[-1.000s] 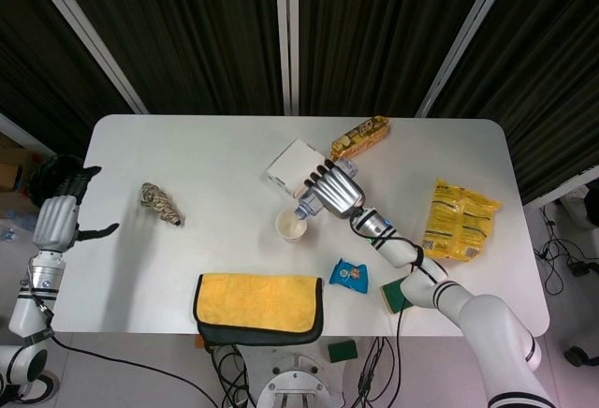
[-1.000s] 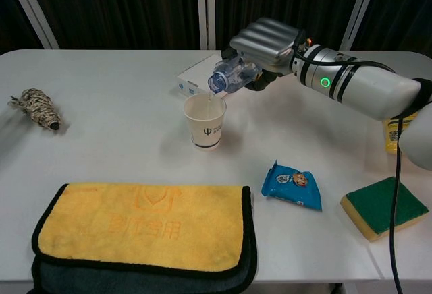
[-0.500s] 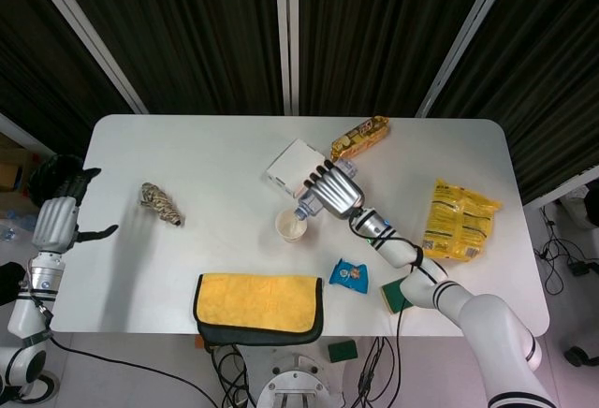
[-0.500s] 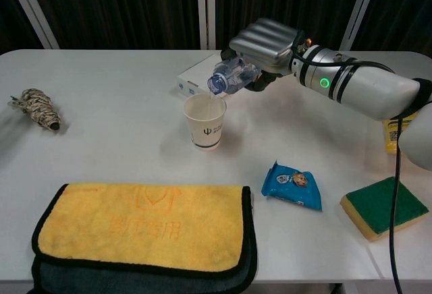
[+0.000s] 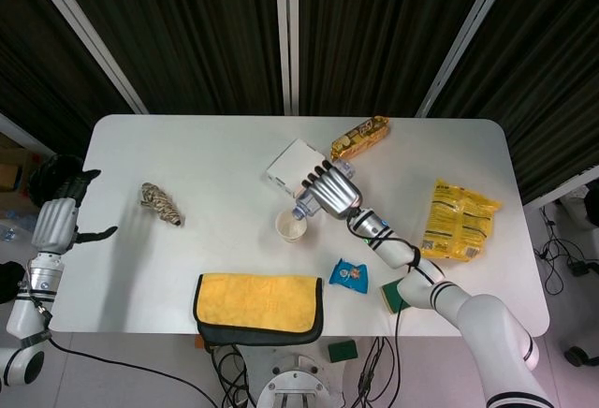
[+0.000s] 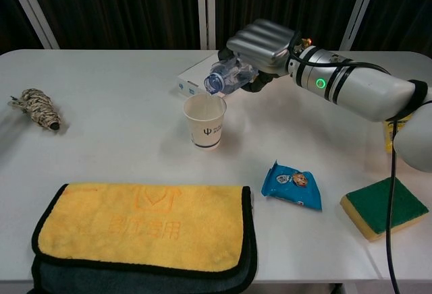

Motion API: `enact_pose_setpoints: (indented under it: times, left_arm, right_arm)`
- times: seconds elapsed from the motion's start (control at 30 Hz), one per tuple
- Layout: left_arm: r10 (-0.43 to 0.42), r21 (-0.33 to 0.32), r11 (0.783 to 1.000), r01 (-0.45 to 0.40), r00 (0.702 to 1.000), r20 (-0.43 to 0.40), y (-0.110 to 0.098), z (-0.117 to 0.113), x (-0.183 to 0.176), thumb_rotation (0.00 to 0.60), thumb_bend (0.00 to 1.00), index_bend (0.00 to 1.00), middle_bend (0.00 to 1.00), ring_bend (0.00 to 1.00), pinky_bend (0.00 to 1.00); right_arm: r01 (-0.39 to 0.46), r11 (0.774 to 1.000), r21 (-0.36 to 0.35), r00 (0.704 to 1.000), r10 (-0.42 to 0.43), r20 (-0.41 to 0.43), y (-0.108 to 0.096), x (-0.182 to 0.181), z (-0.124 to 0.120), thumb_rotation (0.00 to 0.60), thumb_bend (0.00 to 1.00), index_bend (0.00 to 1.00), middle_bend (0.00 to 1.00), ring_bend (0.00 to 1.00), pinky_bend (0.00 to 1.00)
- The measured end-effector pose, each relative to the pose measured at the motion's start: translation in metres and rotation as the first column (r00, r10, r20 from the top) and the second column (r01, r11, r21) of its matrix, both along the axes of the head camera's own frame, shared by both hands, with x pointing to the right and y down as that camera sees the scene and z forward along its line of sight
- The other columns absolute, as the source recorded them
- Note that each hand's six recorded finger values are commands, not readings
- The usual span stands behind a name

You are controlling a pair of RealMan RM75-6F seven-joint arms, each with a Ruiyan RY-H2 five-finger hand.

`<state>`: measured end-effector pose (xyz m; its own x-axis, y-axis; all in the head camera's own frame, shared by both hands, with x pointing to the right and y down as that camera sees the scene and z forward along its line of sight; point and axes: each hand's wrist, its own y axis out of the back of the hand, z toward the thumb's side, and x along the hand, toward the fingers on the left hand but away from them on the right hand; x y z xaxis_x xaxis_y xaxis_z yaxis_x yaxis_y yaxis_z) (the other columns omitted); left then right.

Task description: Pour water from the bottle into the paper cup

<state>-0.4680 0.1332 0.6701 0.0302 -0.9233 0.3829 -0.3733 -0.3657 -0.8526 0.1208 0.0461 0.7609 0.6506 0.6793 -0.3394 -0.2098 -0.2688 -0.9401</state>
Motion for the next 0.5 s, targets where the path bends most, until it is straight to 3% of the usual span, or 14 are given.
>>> enact_pose_setpoints:
  times: [0.33,0.5]
  left_arm:
    - [0.005,-0.012,1.0,-0.005,1.0,-0.003,0.001,0.002,0.0,0.6,0.07,0.1,0.1,0.05,0.17]
    - [0.007,-0.018,1.0,-0.007,1.0,-0.002,0.002,0.003,0.0,0.6,0.07,0.1,0.1,0.05,0.17]
  right_arm:
    - [-0.082,0.992,-0.094,0.991,0.091,0.095,-0.002,-0.002,-0.005,0.6,0.48,0.83,0.57,0.39,0.35]
    - [-0.146,0.971,-0.189,0.968,0.179,0.177,-0.003,0.002,-0.011,0.6,0.48,0.83,0.57,0.39,0.35]
